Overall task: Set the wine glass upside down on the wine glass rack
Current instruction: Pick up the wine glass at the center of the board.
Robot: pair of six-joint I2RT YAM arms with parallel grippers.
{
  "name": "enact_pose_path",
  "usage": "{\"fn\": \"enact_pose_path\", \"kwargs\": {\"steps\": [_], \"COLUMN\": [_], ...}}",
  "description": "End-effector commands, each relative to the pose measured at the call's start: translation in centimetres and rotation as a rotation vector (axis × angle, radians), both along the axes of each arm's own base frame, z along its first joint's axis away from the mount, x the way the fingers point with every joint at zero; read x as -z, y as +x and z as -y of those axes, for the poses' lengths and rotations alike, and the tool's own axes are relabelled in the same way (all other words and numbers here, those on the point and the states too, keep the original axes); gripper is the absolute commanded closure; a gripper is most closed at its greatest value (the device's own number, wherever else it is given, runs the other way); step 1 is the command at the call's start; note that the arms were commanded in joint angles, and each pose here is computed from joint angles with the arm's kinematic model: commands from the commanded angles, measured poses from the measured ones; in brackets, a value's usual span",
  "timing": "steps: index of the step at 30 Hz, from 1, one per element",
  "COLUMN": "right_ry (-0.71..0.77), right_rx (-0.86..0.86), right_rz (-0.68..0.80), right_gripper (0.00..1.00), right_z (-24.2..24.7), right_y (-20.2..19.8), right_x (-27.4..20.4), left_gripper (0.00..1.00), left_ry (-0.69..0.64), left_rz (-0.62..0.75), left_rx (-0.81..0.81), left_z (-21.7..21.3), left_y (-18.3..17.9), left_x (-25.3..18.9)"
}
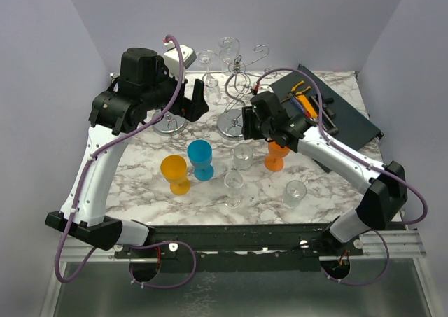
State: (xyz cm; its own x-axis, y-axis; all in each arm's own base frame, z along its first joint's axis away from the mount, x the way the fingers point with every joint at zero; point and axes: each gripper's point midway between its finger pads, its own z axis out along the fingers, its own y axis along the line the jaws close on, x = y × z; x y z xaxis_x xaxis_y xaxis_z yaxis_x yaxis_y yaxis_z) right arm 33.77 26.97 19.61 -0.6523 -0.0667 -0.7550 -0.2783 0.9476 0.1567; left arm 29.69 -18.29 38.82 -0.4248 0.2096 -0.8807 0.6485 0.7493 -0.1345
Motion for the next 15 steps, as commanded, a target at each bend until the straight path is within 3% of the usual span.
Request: {"fn": "enact_pose_path", "kwargs": {"steps": [1,8,15], "right_ry": [-0.021,0.050,0.214], "right_rx": [-0.026,-0.061,-0.049], "right_rz": [0.018,0.122,0.107], "right_gripper": [0.44,0.35,0.33], "right_z": [1.0,0.0,0.5], "right_y": [-1.1,-0.3,-4.0], "right_x": [-1.4,-7.0,-8.3], "left_gripper": [0.01,0.01,0.01], "left_ry": [0.006,0.010,0.008], "left_rz": [0.014,0.025,0.026], "left_rx": [-0.015,-0.025,-0.025], "left_z": [-0.3,-0.6,-0.7], "left_y": [-0.1,-0.2,-0.5], "left_x": [-0.4,-0.6,-0.6]}}
